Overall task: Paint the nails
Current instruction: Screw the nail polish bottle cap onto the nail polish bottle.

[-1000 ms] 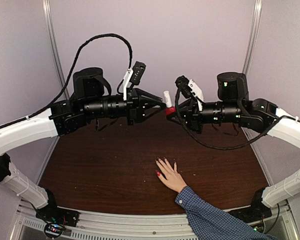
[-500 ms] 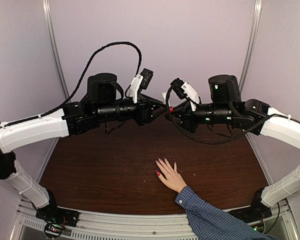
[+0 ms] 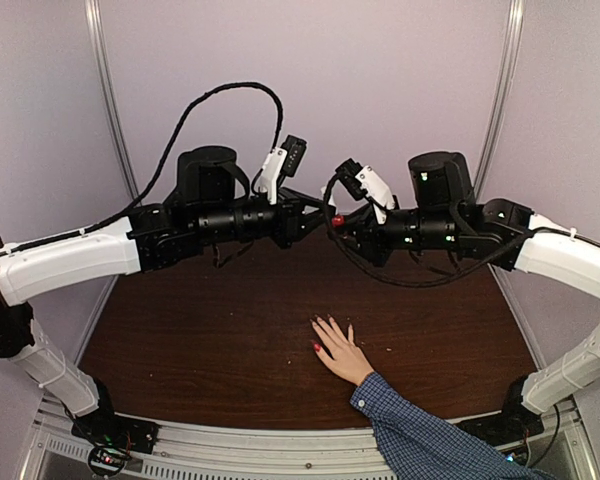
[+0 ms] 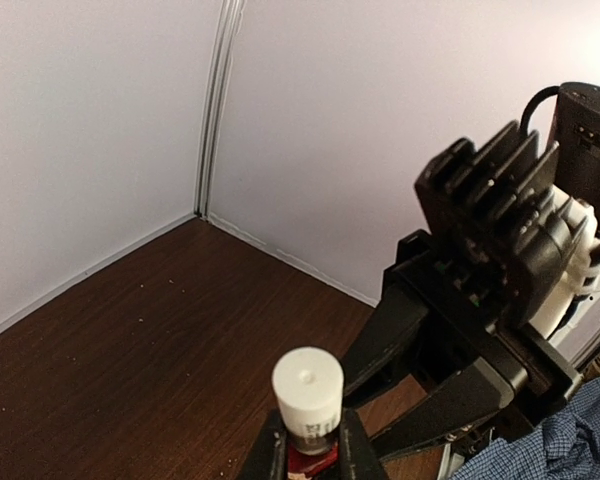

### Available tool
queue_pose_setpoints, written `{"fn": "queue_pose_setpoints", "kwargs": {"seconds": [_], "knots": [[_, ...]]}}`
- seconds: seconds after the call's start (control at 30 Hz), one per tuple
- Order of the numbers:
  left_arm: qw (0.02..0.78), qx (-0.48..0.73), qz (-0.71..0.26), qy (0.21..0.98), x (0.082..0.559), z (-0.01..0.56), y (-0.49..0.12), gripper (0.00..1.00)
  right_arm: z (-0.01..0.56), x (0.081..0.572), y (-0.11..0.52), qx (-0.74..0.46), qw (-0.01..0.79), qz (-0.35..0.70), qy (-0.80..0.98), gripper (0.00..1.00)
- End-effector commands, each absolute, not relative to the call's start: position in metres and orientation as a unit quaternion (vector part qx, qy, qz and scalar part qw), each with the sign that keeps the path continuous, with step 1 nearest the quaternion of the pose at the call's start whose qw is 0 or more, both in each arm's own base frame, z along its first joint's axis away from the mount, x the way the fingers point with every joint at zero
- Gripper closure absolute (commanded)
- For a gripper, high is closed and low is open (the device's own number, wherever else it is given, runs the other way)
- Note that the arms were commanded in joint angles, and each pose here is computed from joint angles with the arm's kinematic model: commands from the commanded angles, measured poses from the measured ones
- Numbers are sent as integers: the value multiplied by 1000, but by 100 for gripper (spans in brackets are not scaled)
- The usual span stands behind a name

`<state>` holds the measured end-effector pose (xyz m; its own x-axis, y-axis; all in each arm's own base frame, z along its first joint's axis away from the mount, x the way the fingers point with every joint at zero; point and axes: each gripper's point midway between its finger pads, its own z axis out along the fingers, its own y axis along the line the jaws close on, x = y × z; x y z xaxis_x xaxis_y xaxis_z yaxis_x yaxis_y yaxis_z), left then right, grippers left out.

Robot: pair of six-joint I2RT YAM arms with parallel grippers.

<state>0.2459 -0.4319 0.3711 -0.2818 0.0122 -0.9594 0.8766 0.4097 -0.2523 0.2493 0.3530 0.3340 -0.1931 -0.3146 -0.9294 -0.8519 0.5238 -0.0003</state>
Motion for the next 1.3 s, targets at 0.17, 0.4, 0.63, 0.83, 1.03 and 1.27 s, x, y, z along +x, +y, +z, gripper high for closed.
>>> {"fn": "queue_pose_setpoints", "kwargs": {"seconds": [0.17,0.4,0.63,0.83,1.03,1.27], "knots": [[516,336,-458,641,237,394,-433,95,364,237,355,-419,510,299,689,100],[491,388,-485,611,213,392,-435,97,384,209,357,-463,506,354,636,100],[435,464,-545,546,172,394,-445,98,407,172,357,-510,488,428,564,100],[389,505,-579,509,151,391,-450,99,419,139,355,-550,455,481,509,100],[392,511,-571,509,150,389,-448,99,416,137,353,-558,447,480,508,100],[466,453,-520,554,179,399,-430,74,401,178,350,-508,481,413,583,100]]}}
